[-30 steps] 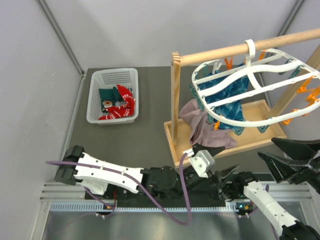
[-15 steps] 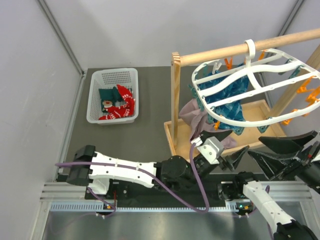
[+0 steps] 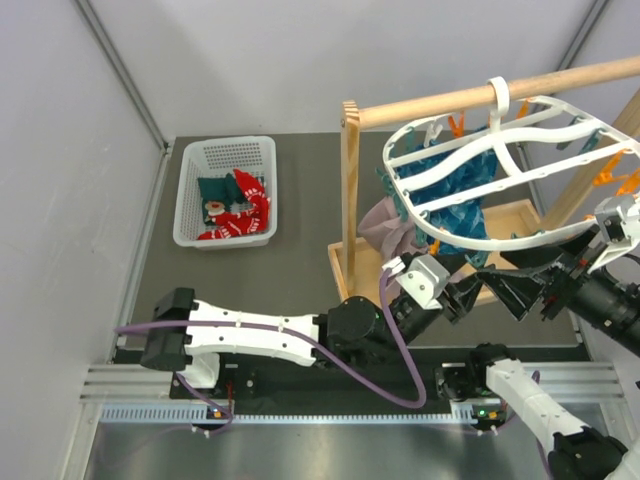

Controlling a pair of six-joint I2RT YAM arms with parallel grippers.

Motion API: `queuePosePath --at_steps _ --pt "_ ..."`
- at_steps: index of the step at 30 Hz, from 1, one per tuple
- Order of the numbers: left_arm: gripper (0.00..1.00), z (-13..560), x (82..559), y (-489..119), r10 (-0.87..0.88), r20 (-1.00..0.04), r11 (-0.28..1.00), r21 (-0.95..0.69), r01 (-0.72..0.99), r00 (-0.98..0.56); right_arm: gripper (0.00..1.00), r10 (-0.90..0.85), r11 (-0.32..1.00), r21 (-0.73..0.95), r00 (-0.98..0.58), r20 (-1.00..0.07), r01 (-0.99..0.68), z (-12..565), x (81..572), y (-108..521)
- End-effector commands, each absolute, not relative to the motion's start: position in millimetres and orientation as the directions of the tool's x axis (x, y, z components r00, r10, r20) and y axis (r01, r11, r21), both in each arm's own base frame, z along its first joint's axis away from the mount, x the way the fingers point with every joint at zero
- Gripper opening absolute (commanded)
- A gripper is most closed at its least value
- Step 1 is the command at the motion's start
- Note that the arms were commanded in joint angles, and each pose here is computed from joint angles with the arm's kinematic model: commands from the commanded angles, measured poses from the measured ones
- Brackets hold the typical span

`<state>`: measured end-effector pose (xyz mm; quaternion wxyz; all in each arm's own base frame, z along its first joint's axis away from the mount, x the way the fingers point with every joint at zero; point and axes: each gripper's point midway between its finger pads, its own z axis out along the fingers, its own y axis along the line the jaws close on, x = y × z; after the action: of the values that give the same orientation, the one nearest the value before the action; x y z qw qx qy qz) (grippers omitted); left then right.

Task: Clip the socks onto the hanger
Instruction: Open the clamp at the hanger.

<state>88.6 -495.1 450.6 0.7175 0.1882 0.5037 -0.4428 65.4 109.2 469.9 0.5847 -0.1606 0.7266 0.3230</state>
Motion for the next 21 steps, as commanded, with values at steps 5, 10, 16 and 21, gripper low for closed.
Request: queuePosePath --at_steps 5,10,16,21 --pt "0.23 481 85 -495 -0.518 -0.852 0.485 -0.223 0.845 0.072 0.65 0.157 0.749 0.273 -0.24 -0.958 -0.604 487 80 111" --pt "0.07 483 86 -495 -0.509 -0.859 0.487 -0.245 0.839 0.045 0.65 0.162 0.74 0.278 -0.24 -0.957 -0.612 490 80 113" --pt "0.0 481 92 -499 -0.467 -0.884 0.515 -0.278 0.811 -0.007 0.64 0.168 0.744 0.28 -0.235 -0.957 -0.607 494 83 113" --pt "0.0 472 95 -515 -0.389 -0.918 0.556 -0.301 0.775 -0.078 0.64 0.167 0.754 0.278 -0.235 -0.957 -0.595 493 84 111"
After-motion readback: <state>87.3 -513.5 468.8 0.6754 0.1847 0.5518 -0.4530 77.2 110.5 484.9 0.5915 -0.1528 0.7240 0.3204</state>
